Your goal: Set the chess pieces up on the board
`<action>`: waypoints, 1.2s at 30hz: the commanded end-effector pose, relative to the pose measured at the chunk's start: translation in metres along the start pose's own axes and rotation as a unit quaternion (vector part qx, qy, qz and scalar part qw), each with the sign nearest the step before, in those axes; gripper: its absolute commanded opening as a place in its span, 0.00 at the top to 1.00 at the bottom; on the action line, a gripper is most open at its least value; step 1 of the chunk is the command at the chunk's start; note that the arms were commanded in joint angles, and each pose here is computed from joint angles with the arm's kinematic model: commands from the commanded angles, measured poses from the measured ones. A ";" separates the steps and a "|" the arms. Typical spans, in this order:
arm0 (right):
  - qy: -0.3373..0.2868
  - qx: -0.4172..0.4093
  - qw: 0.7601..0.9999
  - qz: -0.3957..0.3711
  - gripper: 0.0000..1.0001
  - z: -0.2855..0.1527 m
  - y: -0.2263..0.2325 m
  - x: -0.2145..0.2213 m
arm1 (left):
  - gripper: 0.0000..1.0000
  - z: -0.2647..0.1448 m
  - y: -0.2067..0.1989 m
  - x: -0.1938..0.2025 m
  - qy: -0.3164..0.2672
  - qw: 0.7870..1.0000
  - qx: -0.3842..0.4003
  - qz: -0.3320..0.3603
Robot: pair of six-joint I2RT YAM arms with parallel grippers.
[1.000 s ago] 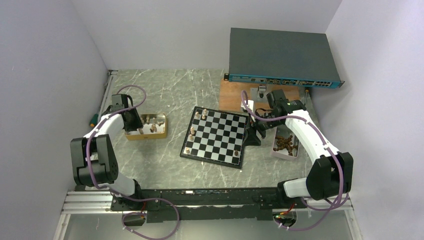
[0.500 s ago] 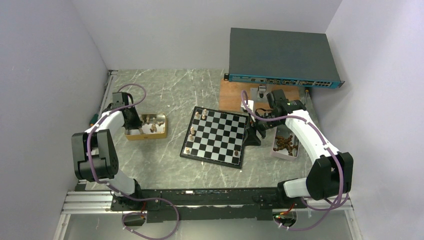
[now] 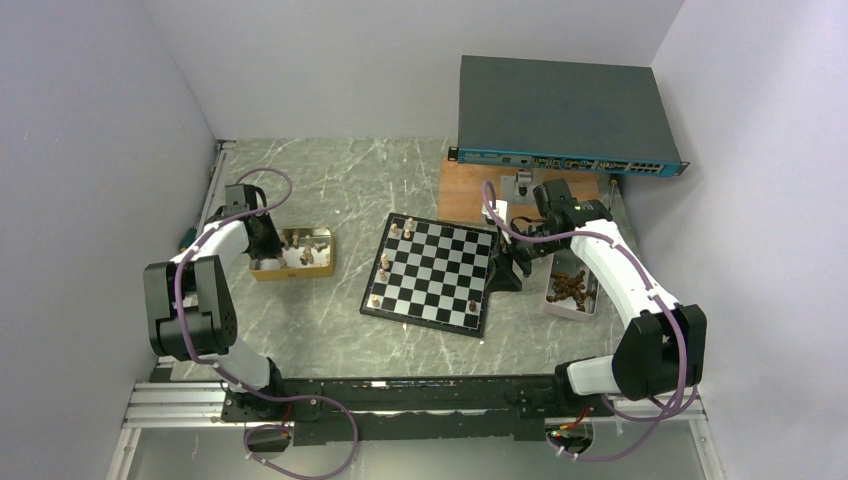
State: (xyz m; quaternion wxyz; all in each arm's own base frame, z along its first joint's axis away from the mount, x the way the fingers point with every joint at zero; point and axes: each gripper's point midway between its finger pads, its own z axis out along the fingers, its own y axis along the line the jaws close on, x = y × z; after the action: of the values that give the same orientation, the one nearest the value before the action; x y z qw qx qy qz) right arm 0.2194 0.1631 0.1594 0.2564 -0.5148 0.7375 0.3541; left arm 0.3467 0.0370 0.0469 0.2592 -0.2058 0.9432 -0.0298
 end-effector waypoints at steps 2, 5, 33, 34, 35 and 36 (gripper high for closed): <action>-0.020 0.010 1.000 -0.020 0.27 -0.005 -0.005 -0.015 | 0.98 -0.008 -0.002 -0.015 -0.018 1.000 0.001 0.010; -0.020 0.010 1.000 -0.020 0.27 -0.005 -0.005 -0.015 | 1.00 -0.021 -0.003 -0.022 -0.033 0.999 0.005 0.021; -0.029 0.003 0.999 -0.020 0.27 -0.004 -0.002 -0.016 | 1.00 -0.150 -0.091 0.009 -0.094 0.961 0.212 0.150; -0.029 0.003 0.999 -0.020 0.27 -0.004 -0.002 -0.017 | 1.00 -0.152 -0.098 0.014 -0.090 0.959 0.221 0.155; -0.029 0.003 0.999 -0.020 0.27 -0.004 -0.002 -0.016 | 1.00 -0.154 -0.106 0.019 -0.086 0.956 0.229 0.161; -0.029 0.003 0.999 -0.020 0.27 -0.004 -0.002 -0.016 | 1.00 -0.154 -0.111 0.024 -0.082 0.955 0.234 0.162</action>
State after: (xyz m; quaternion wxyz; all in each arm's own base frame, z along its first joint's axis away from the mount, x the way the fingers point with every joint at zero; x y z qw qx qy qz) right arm 0.2200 0.1625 0.1595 0.2573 -0.5135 0.7381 0.3540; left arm 0.3008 -0.0494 0.1724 0.3735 -0.0127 0.9156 -0.1482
